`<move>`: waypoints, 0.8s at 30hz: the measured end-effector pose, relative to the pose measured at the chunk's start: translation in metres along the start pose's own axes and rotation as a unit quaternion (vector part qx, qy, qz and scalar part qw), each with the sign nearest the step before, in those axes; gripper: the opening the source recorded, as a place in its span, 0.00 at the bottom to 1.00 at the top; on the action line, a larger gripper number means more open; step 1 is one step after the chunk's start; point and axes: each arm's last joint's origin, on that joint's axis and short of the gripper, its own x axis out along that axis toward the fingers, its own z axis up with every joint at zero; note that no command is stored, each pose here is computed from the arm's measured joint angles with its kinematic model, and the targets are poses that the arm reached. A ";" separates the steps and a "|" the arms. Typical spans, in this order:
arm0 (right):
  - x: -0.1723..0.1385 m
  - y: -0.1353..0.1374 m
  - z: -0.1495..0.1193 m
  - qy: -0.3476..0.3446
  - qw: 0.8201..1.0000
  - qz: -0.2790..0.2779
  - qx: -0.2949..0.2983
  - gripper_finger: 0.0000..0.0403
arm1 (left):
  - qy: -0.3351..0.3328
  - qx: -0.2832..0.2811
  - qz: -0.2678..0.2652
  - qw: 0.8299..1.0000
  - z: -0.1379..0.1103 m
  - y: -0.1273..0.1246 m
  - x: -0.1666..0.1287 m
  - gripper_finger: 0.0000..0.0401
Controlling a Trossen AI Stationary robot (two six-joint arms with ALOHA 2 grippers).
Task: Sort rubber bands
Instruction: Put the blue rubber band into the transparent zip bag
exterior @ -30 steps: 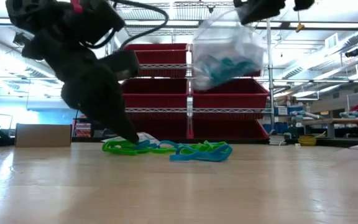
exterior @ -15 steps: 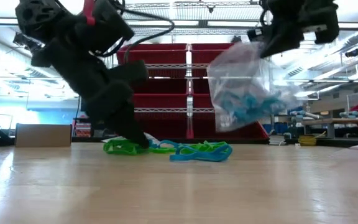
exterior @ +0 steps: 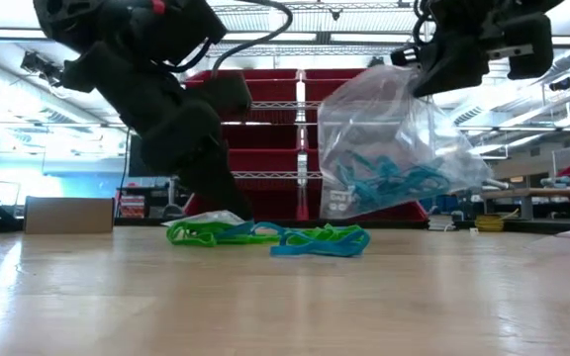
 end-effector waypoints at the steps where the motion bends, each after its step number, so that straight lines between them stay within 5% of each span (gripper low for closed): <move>1: 0.001 0.001 0.001 0.000 1.000 0.000 -0.003 0.00 | -0.001 0.001 -0.002 1.000 0.001 -0.001 0.000 0.01; 11: 0.006 0.012 0.009 -0.008 1.000 0.025 -0.010 0.00 | 0.011 0.018 -0.014 1.000 0.031 -0.013 -0.009 0.01; 24: 0.010 0.018 0.015 -0.005 1.000 0.018 -0.015 0.00 | 0.058 0.005 0.012 0.998 0.024 -0.013 -0.012 0.31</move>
